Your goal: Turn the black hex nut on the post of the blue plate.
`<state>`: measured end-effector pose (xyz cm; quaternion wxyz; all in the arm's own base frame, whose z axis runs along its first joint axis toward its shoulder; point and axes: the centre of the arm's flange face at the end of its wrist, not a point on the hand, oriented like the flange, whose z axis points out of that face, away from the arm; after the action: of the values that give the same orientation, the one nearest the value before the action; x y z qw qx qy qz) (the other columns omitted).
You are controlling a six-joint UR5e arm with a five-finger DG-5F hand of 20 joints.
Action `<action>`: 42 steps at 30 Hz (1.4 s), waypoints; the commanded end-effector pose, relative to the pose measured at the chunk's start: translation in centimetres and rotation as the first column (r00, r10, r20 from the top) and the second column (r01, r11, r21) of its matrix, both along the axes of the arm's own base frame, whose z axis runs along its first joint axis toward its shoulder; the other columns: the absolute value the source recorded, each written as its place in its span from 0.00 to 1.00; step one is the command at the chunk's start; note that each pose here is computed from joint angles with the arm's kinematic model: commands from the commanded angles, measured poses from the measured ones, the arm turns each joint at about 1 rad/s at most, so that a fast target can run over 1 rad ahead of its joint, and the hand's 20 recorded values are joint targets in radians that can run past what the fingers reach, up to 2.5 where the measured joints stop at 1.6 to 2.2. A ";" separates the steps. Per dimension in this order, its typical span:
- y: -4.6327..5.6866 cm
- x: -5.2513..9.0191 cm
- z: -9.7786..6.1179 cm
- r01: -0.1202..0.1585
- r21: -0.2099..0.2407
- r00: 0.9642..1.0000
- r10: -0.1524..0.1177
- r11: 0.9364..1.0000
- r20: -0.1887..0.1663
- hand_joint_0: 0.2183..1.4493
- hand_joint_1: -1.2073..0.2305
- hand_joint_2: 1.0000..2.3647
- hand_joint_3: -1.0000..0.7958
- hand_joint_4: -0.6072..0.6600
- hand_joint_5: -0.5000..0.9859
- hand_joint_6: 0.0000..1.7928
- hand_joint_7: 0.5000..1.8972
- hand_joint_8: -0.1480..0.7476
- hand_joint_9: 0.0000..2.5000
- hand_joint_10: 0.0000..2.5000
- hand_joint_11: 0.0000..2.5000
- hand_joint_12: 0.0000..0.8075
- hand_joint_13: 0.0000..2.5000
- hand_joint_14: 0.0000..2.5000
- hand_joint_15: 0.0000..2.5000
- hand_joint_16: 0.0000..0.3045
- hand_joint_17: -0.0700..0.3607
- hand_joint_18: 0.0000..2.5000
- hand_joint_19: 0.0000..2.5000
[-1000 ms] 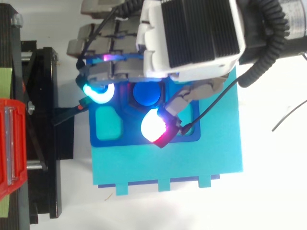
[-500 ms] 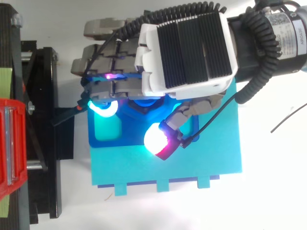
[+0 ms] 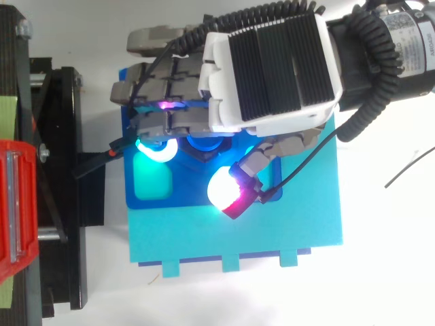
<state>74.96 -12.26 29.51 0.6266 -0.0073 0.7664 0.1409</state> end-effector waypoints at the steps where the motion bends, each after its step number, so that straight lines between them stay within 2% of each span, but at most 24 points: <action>1: -0.2 0.0 0.0 0.001 -0.001 1.000 -0.001 1.000 0.001 0.23 0.33 0.00 0.28 0.62 0.19 0.28 0.38 0.41 0.11 0.00 0.02 0.43 0.11 0.00 0.02 0.17 0.44 0.03 0.04; 14: -0.5 0.0 0.1 0.004 -0.013 1.000 -0.003 1.000 0.011 0.25 0.30 0.00 0.28 0.60 0.19 0.28 0.39 0.40 0.11 0.00 0.02 0.41 0.12 0.00 0.02 0.17 0.43 0.04 0.04; 25: -1.0 -0.2 0.0 0.010 -0.021 1.000 -0.010 1.000 0.001 0.28 0.25 0.00 0.28 0.59 0.19 0.28 0.39 0.38 0.12 0.00 0.01 0.39 0.13 0.00 0.02 0.16 0.41 0.06 0.02; 42: -1.2 -0.3 -0.1 0.010 -0.026 1.000 -0.010 1.000 0.000 0.24 0.27 0.00 0.28 0.60 0.19 0.28 0.39 0.39 0.12 0.00 0.02 0.40 0.13 0.00 0.02 0.16 0.42 0.06 0.03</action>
<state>74.69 -13.43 29.42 0.6274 -0.0109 0.7681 0.1279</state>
